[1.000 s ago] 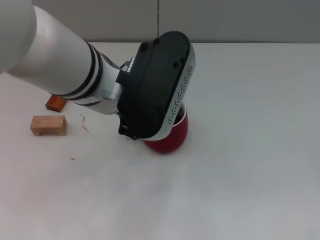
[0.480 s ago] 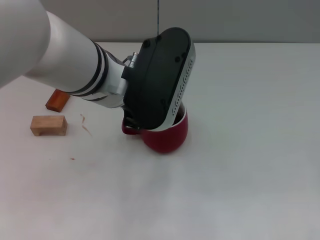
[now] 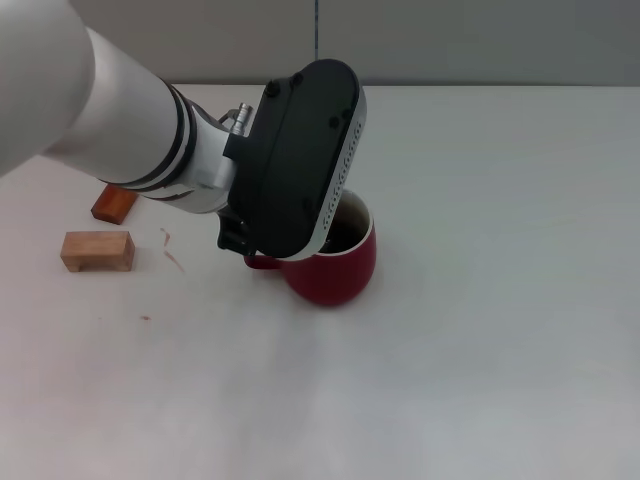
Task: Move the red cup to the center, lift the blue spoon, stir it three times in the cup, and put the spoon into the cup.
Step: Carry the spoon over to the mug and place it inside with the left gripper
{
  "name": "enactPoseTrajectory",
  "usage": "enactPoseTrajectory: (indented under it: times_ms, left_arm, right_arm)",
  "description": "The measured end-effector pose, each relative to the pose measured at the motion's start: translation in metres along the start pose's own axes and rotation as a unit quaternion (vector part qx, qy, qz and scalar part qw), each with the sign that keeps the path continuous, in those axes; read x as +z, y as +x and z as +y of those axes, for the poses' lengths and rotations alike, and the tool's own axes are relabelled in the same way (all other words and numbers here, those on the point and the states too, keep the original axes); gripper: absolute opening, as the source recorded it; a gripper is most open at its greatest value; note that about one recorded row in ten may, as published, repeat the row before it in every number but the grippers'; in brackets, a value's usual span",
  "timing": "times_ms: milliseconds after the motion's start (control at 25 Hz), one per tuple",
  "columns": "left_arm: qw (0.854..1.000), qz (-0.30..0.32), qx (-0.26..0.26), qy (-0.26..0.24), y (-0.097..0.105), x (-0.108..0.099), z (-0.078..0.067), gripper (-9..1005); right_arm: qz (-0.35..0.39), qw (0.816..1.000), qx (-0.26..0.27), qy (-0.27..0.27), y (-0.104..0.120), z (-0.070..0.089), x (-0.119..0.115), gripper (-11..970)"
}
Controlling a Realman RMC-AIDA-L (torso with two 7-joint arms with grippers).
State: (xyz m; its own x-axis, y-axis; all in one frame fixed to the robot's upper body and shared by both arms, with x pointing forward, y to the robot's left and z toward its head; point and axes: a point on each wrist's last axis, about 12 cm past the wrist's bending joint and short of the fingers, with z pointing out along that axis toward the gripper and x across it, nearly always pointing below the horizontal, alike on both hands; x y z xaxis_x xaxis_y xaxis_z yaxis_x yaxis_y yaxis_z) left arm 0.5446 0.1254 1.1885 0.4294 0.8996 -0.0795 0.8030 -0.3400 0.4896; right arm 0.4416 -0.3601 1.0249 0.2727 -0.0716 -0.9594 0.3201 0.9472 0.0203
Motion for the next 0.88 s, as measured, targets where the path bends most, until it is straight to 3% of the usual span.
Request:
enactPoseTrajectory:
  times_ms: [400, 880]
  left_arm:
    - [1.0, -0.002, 0.005, 0.011, -0.004, -0.012, -0.004, 167]
    - [0.999, -0.038, 0.003, 0.005, -0.017, -0.01, -0.003, 166]
  right_arm:
    - [0.001, 1.0, 0.0, -0.001, 0.0, 0.0, 0.001, 687]
    - [0.002, 1.0, 0.0, 0.0, 0.0, 0.0, 0.0, 686]
